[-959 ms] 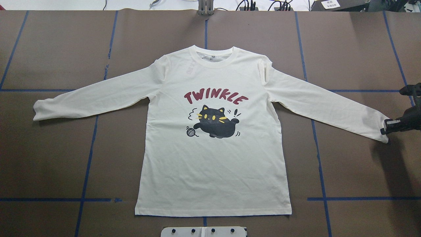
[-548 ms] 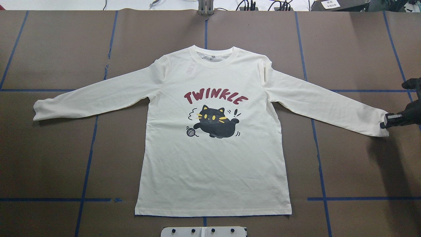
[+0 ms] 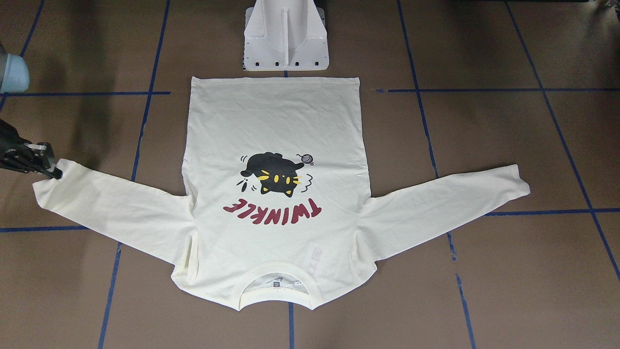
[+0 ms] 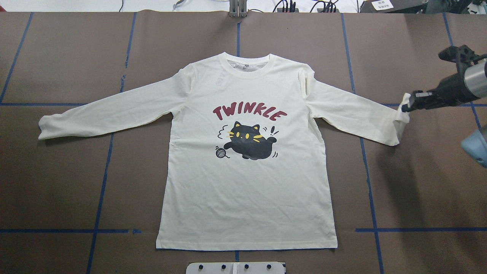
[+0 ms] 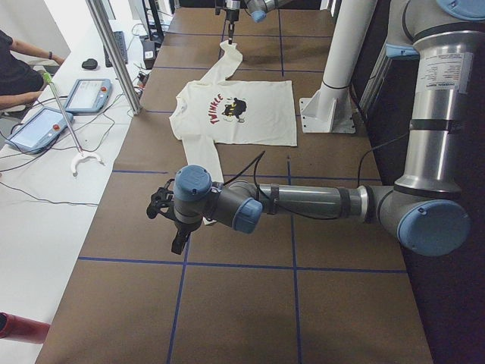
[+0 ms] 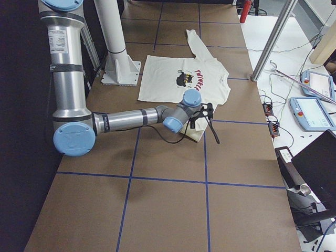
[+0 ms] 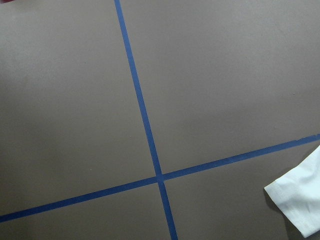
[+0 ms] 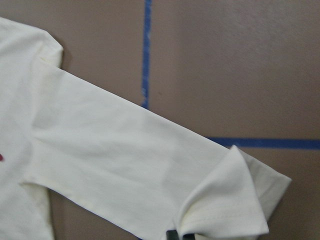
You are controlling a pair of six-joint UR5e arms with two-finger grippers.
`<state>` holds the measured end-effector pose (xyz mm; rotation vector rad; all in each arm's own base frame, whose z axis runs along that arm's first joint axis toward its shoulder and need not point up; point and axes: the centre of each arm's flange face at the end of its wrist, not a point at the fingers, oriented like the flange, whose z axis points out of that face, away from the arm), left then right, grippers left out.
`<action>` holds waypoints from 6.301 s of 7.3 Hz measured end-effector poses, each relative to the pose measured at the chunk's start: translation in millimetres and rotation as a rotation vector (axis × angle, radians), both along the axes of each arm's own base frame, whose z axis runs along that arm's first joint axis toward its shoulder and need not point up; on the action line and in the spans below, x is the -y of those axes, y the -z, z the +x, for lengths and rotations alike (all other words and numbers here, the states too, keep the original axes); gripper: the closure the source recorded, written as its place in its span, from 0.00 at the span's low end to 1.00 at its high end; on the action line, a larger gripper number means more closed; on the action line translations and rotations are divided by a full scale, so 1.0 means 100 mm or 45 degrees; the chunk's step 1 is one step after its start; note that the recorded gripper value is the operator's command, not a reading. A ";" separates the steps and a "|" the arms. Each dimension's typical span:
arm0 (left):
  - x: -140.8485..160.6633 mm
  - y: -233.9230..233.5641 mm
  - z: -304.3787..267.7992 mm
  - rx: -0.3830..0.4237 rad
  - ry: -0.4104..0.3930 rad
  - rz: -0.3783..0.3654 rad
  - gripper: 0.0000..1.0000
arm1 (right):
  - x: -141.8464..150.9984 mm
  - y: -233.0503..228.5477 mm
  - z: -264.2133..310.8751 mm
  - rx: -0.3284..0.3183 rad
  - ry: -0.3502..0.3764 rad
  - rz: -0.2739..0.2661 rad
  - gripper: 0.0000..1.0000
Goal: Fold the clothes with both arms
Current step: 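Lift the cuff and carry it across the shirt body toward the collar, then release the sleeve and raise the right gripper away while left gripper approaches other cuff, then grasp the other sleeve cuff with the left gripper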
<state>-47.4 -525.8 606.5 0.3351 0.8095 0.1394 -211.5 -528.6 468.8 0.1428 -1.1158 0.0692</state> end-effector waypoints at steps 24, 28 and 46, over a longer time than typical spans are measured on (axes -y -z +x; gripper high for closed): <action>-0.39 0.07 2.22 -0.198 0.542 -0.382 0.00 | 0.46 2.31 -1.27 -0.472 0.107 -0.021 0.00; -0.55 -0.01 2.76 -0.162 0.663 -0.420 0.00 | 0.48 1.41 -0.52 -0.488 0.216 -0.034 0.00; -0.59 0.19 3.02 -0.147 0.600 -0.432 1.00 | 0.44 1.28 -0.47 -0.495 0.215 -0.059 0.00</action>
